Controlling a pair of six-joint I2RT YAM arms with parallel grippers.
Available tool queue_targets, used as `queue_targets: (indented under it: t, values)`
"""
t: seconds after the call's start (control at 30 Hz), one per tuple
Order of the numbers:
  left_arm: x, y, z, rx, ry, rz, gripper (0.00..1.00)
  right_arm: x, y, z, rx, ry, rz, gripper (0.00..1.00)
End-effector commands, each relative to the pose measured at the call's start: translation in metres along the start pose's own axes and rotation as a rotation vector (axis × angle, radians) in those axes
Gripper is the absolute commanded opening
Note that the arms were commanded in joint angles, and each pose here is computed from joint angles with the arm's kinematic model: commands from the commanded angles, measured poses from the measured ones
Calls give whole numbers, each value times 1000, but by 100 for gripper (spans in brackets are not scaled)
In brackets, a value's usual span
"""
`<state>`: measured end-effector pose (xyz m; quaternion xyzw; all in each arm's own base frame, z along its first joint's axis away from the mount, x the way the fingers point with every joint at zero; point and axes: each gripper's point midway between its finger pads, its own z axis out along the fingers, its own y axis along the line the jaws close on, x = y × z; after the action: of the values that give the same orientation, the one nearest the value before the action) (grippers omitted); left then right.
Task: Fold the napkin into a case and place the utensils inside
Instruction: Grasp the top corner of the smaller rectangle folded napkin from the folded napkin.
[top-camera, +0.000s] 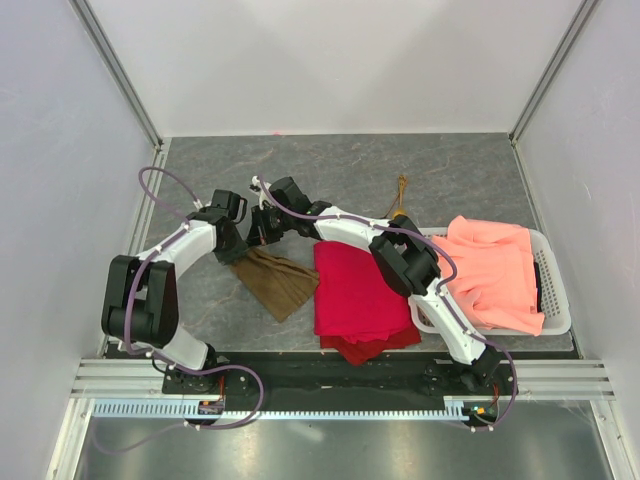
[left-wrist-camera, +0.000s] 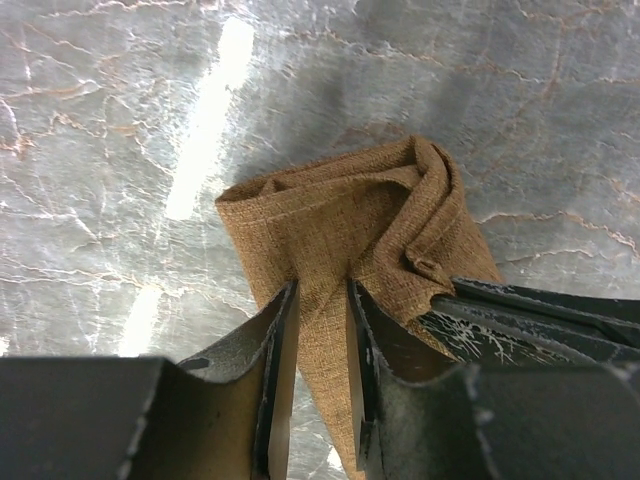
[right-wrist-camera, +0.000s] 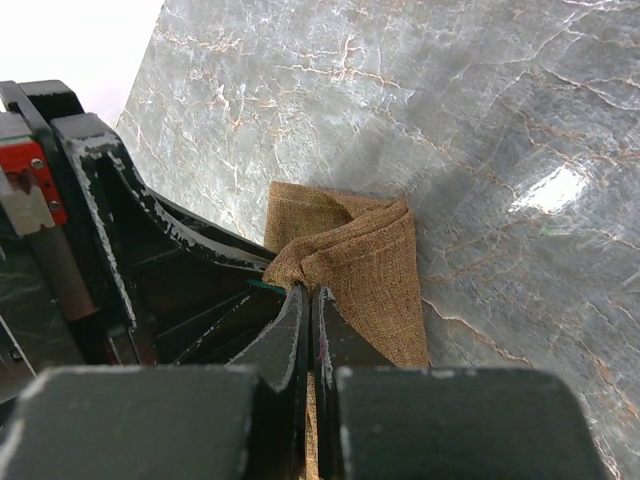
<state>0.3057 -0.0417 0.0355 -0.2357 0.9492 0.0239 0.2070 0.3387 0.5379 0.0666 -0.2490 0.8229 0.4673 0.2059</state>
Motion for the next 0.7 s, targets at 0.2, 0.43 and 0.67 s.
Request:
queue_targets:
  t: [0.2,0.43,0.67]
  values:
    - [-15,-5,2,-14,-35,4,27,-20,26,-17,-50,-41,-33,0]
    - [-22,-11,-8,33,-63,6,8,-17,25,-20,-39,-35,-38,0]
    - [-16,-10,-11,84,-31,-25,5,-5,20,-25,-13,8,-76,0]
